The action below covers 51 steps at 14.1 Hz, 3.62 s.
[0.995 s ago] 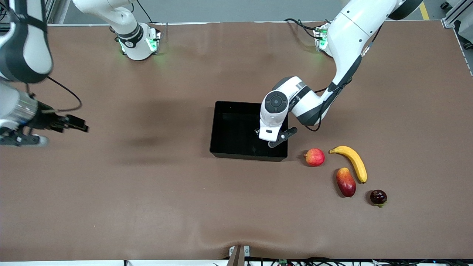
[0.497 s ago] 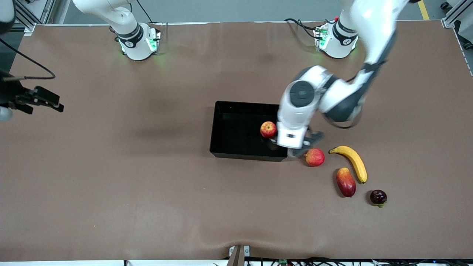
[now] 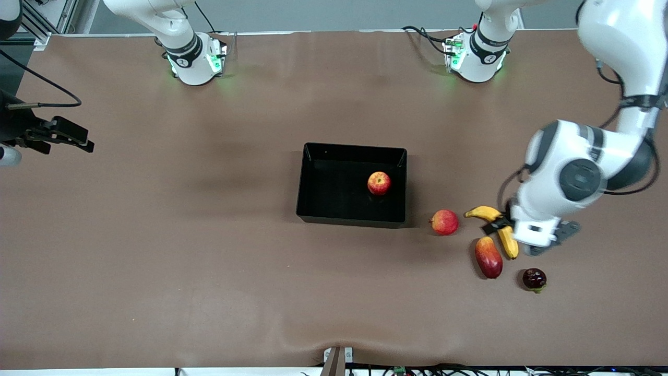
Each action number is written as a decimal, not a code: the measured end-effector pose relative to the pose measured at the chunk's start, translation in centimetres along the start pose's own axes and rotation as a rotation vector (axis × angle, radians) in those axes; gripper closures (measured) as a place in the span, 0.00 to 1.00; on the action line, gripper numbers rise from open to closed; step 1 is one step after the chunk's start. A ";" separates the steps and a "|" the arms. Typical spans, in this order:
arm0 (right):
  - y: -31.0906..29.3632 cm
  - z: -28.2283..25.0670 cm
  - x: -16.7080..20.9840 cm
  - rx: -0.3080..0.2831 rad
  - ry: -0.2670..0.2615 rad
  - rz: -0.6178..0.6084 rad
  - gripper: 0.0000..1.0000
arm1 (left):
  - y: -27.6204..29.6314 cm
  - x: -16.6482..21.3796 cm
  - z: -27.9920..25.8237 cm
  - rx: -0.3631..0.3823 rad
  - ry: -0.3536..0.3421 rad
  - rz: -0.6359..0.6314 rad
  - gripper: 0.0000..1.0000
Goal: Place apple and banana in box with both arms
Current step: 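Move the left gripper to the yellow banana and grasp it, then lift the banana with the left gripper and carry it into the tray, then open the left gripper to release the banana and lift away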
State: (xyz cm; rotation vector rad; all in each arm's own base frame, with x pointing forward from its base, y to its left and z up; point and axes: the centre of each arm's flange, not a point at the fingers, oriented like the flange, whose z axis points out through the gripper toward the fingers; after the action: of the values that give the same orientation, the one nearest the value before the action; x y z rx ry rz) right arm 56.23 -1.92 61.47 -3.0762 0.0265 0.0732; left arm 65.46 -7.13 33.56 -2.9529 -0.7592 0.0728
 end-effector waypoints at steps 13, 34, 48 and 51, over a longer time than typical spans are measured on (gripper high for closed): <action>0.9 -1.0 -2.3 -0.018 -0.001 0.075 0.00 | -5.2 1.5 15.3 -0.041 -0.068 0.001 0.48; 0.3 -0.9 -2.2 -0.031 -0.006 0.062 0.00 | 27.8 -31.0 1.4 -0.101 0.029 0.365 0.62; 0.3 -0.9 -2.2 -0.024 -0.005 0.063 0.00 | 30.0 -27.1 1.0 -0.132 0.121 0.292 0.07; 0.4 -1.0 -2.2 -0.024 -0.004 0.065 0.00 | 22.5 -18.0 -9.8 -0.081 0.196 0.130 0.00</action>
State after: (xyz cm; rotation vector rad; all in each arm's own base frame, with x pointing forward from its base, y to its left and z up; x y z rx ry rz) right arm 54.10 -2.32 62.54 -3.0987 0.1265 0.0829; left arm 61.17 -36.18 41.43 -3.0228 -0.5574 -0.2406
